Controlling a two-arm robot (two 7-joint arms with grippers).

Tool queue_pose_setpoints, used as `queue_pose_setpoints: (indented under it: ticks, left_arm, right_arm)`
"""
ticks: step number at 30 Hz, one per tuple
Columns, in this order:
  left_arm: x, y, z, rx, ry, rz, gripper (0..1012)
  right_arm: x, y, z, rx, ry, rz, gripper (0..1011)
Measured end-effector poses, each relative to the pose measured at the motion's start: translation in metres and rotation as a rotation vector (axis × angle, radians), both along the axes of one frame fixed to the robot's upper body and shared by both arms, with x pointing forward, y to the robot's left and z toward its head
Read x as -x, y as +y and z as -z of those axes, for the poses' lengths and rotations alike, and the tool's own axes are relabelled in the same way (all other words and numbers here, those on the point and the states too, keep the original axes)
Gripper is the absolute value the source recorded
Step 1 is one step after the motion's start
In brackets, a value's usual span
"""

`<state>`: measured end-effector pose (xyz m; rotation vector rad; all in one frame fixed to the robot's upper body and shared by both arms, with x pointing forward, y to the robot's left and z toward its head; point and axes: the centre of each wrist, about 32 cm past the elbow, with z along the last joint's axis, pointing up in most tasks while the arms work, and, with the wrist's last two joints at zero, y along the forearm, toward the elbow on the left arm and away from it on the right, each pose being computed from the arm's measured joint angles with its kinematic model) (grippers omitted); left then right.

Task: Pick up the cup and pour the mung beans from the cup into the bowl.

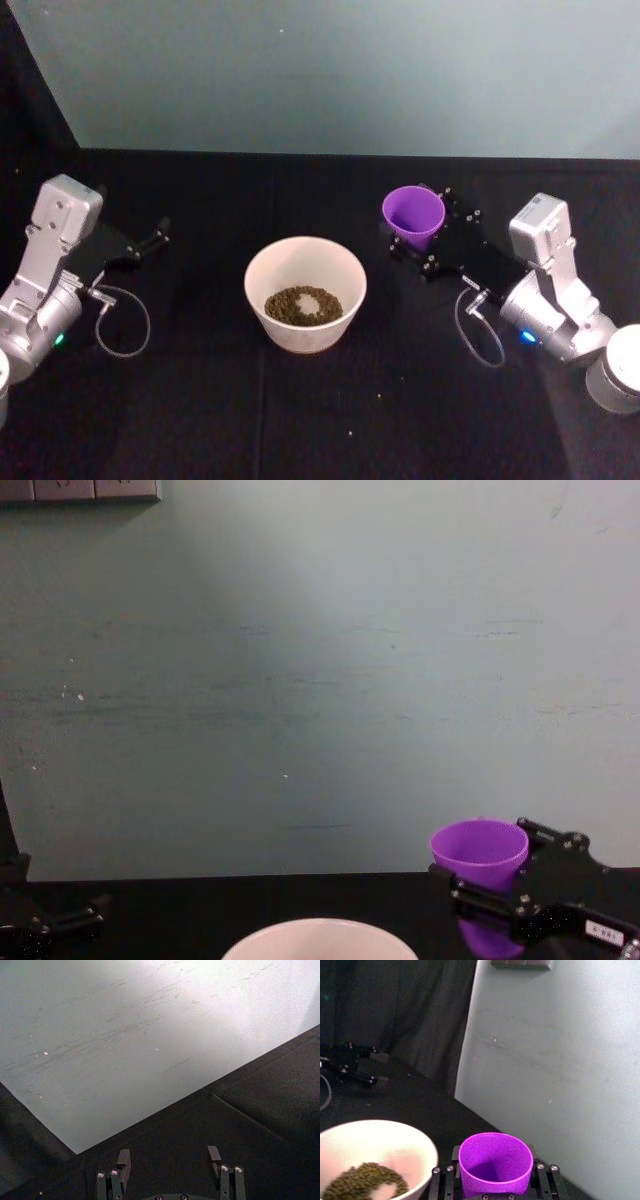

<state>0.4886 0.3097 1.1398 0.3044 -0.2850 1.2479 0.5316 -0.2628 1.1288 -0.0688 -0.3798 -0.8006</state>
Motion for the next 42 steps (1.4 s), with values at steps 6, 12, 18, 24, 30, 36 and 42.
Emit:
queue_pose_setpoints:
  ticks: [6,12,18,24,30,36,42]
  left_arm:
    - [0.0000,0.0000,0.0000,0.000,0.000,0.000,1000]
    - [0.0000,0.0000,0.0000,0.000,0.000,0.000,1000]
    - [0.0000,0.0000,0.0000,0.000,0.000,0.000,1000]
    - [0.0000,0.0000,0.0000,0.000,0.000,0.000,1000]
    - [0.0000,0.0000,0.0000,0.000,0.000,0.000,1000]
    - [0.0000,0.0000,0.0000,0.000,0.000,0.000,1000]
    - [0.0000,0.0000,0.0000,0.000,0.000,0.000,1000]
  right_arm:
    - [0.000,0.001,0.014,-0.093,0.113,-0.004,746]
    - [0.001,0.001,0.022,-0.123,0.179,-0.007,746]
    - [0.005,-0.002,0.025,-0.124,0.188,-0.002,746]
    - [0.009,-0.004,0.028,-0.132,0.190,0.003,746]
    - [0.012,-0.006,0.030,-0.139,0.197,0.003,746]
    - [0.013,-0.006,0.032,-0.143,0.232,0.029,746]
    - [0.016,-0.006,0.033,-0.137,0.238,0.039,746]
